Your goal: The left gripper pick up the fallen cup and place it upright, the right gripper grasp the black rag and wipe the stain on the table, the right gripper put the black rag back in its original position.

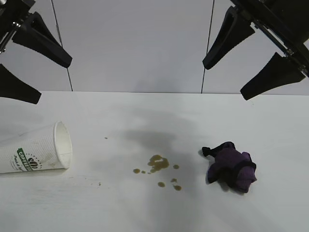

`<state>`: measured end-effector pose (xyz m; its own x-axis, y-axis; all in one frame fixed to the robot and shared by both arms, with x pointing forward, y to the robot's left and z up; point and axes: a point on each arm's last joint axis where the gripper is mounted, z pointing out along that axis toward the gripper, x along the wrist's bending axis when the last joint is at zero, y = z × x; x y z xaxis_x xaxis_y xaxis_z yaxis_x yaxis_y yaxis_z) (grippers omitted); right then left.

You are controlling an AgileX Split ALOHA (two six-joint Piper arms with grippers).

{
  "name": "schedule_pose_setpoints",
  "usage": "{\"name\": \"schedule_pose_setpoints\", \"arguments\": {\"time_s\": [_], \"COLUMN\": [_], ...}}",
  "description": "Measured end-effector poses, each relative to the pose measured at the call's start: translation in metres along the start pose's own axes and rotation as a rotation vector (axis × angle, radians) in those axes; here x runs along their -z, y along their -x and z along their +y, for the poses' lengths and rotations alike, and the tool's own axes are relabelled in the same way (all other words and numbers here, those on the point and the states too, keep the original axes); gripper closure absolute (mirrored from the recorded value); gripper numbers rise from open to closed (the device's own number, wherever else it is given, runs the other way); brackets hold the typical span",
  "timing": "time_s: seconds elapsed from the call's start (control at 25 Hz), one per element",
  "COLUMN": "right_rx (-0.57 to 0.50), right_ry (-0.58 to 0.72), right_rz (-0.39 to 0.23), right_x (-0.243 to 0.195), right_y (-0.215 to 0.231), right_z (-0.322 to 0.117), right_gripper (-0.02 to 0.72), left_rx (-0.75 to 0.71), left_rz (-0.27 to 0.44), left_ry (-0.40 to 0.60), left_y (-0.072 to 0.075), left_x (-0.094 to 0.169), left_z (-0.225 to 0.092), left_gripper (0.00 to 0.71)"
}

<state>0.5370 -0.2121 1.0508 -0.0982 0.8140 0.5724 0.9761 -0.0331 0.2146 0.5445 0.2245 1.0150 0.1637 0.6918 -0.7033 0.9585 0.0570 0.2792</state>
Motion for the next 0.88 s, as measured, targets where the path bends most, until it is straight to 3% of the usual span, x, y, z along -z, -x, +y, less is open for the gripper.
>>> {"name": "schedule_pose_setpoints", "arguments": {"time_s": [0.64,0.76,0.88], "right_rx": [-0.001,-0.001,-0.001], "right_ry": [0.002,0.004,0.014], "right_rz": [0.001,0.0,-0.002], "right_x": [0.0,0.0,0.0], "right_y": [0.0,0.0,0.0], "right_z": [0.0,0.0,0.001], "right_gripper": [0.178,0.178,0.178], "left_rx": [-0.011,-0.153,-0.427], "left_rz": [0.0,-0.035,-0.089], "left_ry": [0.009,0.019,0.016], "left_y": [0.0,0.012,0.038], "left_x": [0.0,0.007,0.017], "left_z": [0.001,0.012,0.025], "left_gripper": [0.104,0.104,0.104]}}
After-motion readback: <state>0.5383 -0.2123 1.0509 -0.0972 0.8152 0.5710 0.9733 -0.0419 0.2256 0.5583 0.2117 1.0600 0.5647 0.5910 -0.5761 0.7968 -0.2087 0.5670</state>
